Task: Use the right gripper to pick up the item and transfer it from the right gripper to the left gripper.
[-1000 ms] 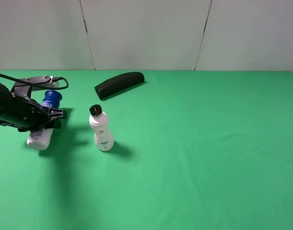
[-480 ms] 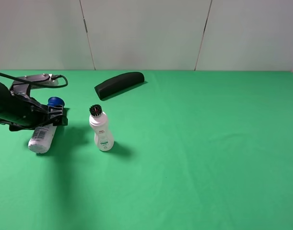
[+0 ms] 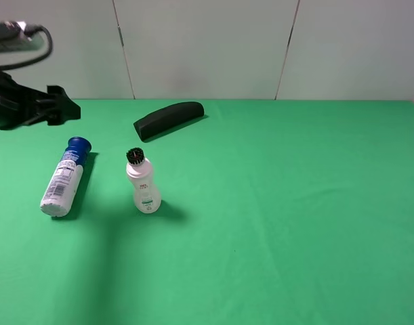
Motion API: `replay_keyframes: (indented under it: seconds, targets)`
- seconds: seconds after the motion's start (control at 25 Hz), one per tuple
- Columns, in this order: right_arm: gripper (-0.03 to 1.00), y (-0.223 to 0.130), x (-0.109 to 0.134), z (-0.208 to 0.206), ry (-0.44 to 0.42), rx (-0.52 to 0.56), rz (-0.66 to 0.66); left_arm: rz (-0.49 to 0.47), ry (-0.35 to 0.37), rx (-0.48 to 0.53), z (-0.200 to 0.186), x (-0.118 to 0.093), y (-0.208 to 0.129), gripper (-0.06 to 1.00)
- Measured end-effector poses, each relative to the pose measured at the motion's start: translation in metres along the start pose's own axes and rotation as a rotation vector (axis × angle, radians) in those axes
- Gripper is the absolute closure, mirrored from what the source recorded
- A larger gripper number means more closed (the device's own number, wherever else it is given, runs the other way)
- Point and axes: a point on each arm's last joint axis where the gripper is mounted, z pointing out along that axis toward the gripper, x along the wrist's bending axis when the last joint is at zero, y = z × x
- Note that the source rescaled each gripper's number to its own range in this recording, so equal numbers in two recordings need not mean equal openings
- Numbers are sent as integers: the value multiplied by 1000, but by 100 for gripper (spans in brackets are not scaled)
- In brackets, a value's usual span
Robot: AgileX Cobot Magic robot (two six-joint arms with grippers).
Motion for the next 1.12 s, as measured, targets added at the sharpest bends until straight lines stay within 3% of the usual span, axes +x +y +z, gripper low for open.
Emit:
replay_keyframes:
  seconds: [0.28, 0.6, 1.12]
  targets:
    - [-3, 0, 0, 0, 0, 0, 0, 113, -71, -104, -74, -14, 4, 17]
    - [-3, 0, 0, 0, 0, -1, 0, 176, -37, -202, -154, -17, -21, 17]
    - [-3, 0, 0, 0, 0, -1, 0, 257, 10, -182, -208, -14, -70, 17]
